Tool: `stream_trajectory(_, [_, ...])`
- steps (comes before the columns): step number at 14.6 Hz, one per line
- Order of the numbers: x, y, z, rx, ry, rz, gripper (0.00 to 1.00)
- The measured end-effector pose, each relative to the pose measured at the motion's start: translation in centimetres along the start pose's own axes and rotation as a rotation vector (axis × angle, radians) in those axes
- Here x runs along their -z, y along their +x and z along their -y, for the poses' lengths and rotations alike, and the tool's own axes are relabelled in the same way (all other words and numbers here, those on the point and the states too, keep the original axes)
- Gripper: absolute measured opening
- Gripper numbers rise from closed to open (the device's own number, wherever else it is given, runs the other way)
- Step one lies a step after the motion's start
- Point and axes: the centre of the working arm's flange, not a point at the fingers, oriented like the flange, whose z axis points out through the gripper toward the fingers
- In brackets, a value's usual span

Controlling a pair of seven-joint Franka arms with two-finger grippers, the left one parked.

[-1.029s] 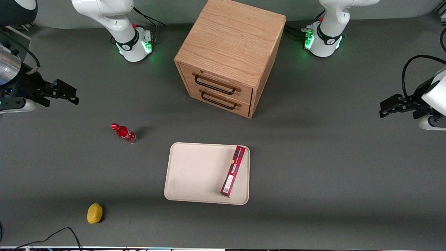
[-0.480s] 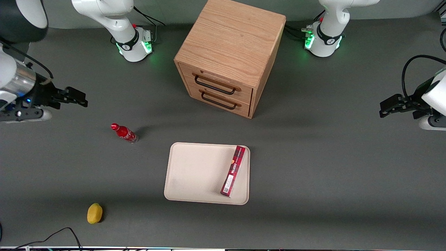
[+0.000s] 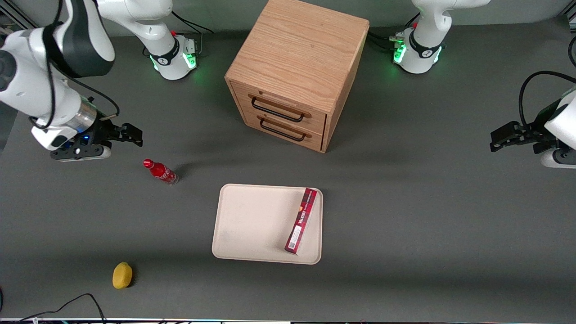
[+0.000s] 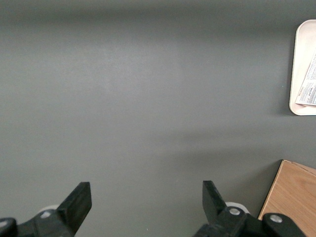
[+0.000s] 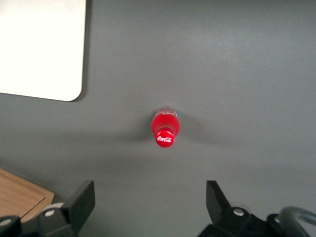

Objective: Place coke bottle on tray
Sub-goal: 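Move the open right gripper down over the red Coca-Cola bottle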

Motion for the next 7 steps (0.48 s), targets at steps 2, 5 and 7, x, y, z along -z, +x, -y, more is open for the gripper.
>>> stream_trajectory(2, [-2.3, -1.2, -0.9, 0.017, -0.004, -0.02, 1.0])
stream_trajectory(5, [-5.5, -1.7, -2.9, 0.025, -0.007, -0.073, 1.0])
stream_trajectory(7, [-7.1, -1.7, -3.0, 0.026, -0.007, -0.087, 1.0])
